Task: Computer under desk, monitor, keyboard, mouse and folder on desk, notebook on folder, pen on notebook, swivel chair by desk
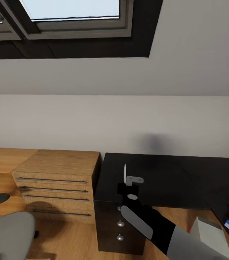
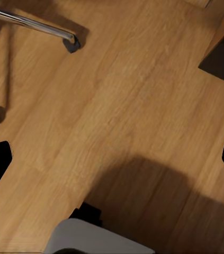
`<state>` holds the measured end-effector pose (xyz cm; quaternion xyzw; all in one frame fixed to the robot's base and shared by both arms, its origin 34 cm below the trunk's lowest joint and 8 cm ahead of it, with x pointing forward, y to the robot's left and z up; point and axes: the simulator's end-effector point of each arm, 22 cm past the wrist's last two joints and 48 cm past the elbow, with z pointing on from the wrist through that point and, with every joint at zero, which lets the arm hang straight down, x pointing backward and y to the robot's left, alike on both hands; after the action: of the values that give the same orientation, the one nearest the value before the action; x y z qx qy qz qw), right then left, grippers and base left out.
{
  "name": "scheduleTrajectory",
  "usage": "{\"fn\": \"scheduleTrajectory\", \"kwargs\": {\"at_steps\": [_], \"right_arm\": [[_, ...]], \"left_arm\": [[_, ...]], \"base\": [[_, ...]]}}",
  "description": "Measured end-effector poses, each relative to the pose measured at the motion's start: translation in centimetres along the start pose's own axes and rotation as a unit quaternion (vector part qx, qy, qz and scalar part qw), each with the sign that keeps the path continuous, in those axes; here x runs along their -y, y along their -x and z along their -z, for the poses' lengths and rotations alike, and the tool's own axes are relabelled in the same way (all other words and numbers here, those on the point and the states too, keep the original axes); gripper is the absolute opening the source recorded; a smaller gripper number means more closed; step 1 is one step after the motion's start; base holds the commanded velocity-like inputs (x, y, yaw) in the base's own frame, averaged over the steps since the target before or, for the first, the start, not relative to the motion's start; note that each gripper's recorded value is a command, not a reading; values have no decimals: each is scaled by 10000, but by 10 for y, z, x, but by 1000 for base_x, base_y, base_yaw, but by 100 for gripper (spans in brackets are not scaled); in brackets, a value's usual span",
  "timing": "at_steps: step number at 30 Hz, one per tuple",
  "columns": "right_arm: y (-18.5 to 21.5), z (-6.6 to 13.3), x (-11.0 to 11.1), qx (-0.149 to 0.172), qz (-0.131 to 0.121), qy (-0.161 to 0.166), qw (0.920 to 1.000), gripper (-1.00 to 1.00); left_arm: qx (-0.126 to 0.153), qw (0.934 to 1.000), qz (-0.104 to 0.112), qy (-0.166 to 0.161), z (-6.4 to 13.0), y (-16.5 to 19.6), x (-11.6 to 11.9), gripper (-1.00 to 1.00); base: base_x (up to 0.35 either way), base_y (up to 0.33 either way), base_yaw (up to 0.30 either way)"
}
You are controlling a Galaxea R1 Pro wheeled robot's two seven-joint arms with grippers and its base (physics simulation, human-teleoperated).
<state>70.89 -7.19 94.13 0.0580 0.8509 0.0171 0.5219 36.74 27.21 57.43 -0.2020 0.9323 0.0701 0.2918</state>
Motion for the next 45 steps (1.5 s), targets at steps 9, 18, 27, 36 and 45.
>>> {"fn": "scheduleTrajectory", "kwargs": {"at_steps": [9, 18, 27, 36, 45], "right_arm": [[1, 0, 4, 4, 0, -39, 10000, -100], [2, -7, 26, 27, 84, -137, 9999, -100], [11, -19, 58, 67, 86, -98, 9999, -100], [40, -37, 135, 142, -230, -433, 9987, -100], [54, -47, 178, 69, -362, -342, 9987, -100]], "left_arm": [[13, 10000, 8, 19, 1, 1, -1, 100], [29, 10000, 6, 13, 1, 2, -1, 100], [51, 10000, 12, 2, 1, 4, 0, 100], [53, 10000, 10, 0, 1, 4, 0, 100], [59, 10000, 19, 16, 1, 4, -1, 100]], "base": [[-10, 0, -4], [-1, 0, -157], [0, 0, -270], [0, 0, -289], [0, 0, -291]]}}
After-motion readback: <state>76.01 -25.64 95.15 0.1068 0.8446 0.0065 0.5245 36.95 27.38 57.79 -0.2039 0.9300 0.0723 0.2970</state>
